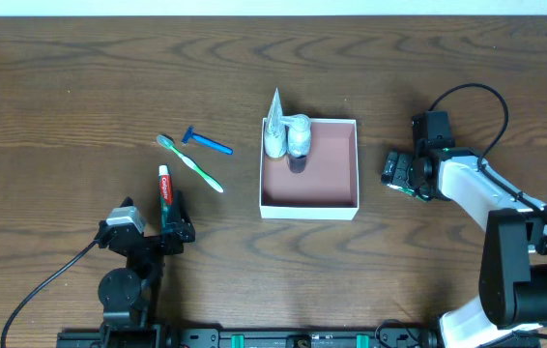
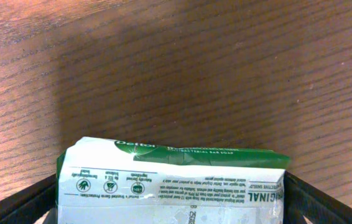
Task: Pack container
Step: 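Grasp the green-and-white soap bar with the right gripper and lift, then carry the soap bar into the box beside the pump bottle, lower, then open the right gripper and retract it to the right side, then reach the left gripper to the Colgate toothpaste tube and grasp it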
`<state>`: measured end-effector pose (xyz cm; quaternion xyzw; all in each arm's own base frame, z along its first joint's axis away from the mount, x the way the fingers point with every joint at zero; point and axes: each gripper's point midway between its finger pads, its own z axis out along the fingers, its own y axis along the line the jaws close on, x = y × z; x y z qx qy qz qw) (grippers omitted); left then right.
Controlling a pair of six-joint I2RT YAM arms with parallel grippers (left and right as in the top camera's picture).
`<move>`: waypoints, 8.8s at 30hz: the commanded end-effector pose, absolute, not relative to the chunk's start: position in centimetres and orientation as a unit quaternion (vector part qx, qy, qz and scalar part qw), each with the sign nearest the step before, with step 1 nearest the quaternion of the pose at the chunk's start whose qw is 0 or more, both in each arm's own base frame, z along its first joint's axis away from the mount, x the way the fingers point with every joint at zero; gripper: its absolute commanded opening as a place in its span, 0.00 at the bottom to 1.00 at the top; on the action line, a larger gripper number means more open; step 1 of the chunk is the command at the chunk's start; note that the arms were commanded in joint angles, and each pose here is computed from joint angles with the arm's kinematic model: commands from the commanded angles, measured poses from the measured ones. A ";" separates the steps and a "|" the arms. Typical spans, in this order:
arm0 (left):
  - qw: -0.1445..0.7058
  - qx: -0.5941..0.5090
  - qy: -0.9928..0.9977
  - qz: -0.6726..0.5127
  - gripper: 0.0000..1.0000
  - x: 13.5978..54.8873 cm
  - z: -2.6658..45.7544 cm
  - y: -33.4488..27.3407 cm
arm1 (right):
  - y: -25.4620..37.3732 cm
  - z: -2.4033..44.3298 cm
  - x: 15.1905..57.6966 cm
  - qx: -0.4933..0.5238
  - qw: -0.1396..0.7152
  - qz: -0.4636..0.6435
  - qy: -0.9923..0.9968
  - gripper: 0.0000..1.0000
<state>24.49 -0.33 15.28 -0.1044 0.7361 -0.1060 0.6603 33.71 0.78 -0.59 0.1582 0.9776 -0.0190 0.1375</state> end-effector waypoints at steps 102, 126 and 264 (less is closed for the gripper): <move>0.643 -0.101 0.752 -0.102 0.98 24.4 13.7 -0.4 | 18.4 10.0 41.7 0.002 0.301 0.110 0.947 0.81; 0.644 -0.101 0.752 -0.102 0.98 24.4 13.7 -0.4 | 18.5 8.3 42.0 0.002 0.292 0.104 0.951 0.86; 0.143 -0.085 0.986 -0.013 0.99 30.8 1.4 2.1 | -7.0 15.9 33.4 0.310 0.234 -0.025 0.921 0.99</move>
